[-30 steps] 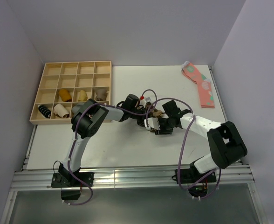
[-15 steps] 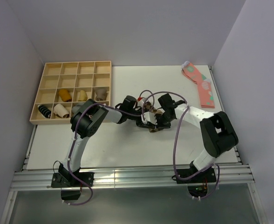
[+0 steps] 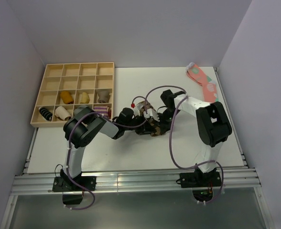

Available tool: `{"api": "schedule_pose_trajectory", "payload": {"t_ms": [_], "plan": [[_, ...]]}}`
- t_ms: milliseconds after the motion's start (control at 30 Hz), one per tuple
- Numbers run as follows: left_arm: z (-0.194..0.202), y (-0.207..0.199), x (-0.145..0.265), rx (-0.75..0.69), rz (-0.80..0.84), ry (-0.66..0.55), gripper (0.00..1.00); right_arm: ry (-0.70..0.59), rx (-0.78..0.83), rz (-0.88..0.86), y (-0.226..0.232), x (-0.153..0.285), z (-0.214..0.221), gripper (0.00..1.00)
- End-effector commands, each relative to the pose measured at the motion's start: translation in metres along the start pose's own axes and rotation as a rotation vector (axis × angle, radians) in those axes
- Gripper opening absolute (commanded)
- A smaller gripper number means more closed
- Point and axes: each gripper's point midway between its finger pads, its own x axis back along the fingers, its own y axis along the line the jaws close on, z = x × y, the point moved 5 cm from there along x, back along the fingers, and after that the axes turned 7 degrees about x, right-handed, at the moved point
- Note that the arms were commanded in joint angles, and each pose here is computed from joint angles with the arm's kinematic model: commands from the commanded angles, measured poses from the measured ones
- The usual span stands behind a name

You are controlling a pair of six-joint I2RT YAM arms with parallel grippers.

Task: Roll the socks
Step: Roll the sock at the center of the board.

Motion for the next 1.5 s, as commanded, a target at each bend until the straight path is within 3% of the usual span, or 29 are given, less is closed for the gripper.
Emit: {"api": "schedule_pose_trajectory", "payload": {"t_ms": [0,400,667,933,1100,1467], "plan": [[0.003,0.049,0.008,0.012,-0.196,-0.138,0.35,0.064,-0.093,-0.148,0.023,0.002,0.014,0.14],[0.000,0.029,0.032,-0.269,-0.168,-0.406,0.40,0.077,-0.181,-0.325,0.026,0.000,0.019,0.13],[0.001,0.004,0.051,-0.494,-0.078,-0.482,0.40,0.079,-0.276,-0.370,0.016,0.005,0.026,0.14],[0.009,-0.027,0.049,-0.680,0.013,-0.453,0.42,0.081,-0.365,-0.402,0.008,0.009,0.030,0.14],[0.024,-0.041,0.030,-0.793,0.050,-0.359,0.45,0.106,-0.412,-0.413,0.007,0.006,0.033,0.14],[0.033,-0.047,0.003,-0.875,0.073,-0.270,0.51,0.144,-0.466,-0.424,0.006,0.002,0.038,0.14]]}}
